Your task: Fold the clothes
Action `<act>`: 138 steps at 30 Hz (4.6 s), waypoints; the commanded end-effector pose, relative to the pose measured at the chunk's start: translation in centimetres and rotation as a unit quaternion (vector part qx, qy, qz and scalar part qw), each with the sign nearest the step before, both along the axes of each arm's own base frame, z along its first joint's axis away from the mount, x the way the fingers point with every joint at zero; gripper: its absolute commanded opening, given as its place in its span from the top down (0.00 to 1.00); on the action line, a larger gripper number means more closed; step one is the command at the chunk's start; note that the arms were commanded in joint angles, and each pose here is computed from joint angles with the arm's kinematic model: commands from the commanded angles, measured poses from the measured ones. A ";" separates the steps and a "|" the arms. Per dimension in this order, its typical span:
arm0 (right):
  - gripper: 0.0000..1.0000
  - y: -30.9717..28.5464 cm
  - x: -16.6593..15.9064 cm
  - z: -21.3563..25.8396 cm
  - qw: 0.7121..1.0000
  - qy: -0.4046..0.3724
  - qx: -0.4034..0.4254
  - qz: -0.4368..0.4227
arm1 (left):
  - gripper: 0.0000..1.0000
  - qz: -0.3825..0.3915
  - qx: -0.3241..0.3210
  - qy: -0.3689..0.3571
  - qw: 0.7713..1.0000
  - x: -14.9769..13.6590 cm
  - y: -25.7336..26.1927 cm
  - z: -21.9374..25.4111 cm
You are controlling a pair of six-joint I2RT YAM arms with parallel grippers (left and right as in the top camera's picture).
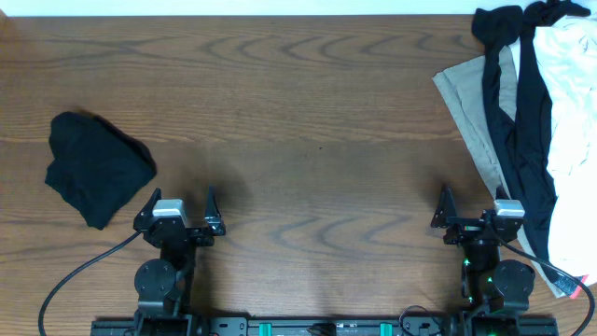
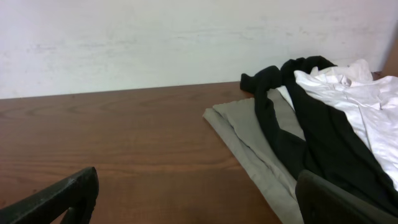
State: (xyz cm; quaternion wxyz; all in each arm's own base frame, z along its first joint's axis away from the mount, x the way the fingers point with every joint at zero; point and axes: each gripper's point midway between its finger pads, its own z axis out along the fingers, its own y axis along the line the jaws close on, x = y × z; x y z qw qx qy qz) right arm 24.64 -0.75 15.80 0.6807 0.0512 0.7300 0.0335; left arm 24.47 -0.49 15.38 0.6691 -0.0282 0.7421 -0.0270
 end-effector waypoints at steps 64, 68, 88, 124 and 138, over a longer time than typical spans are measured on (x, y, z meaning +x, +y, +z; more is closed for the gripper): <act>0.01 0.0 0.0 0.0 1.000 0.000 0.001 0.003 | 0.02 0.006 -0.007 0.027 1.000 -0.1 0.2 -1.8; 0.01 0.6 0.0 0.0 1.000 -0.001 0.010 0.019 | 0.02 0.003 -0.039 0.030 0.999 -0.1 0.0 -1.9; 0.01 0.0 -1.7 4.1 0.992 0.125 0.016 -0.004 | 0.02 -0.056 -0.066 0.159 0.983 -0.4 -2.5 5.1; 0.01 -14.8 -1.1 4.1 0.860 0.334 0.170 -0.346 | 0.22 -0.025 -0.126 0.289 0.949 -1.1 -2.6 10.7; 0.07 -23.4 -7.9 -7.1 0.671 0.468 0.286 -0.500 | 0.22 -0.016 -0.124 0.352 0.928 0.1 -2.6 8.1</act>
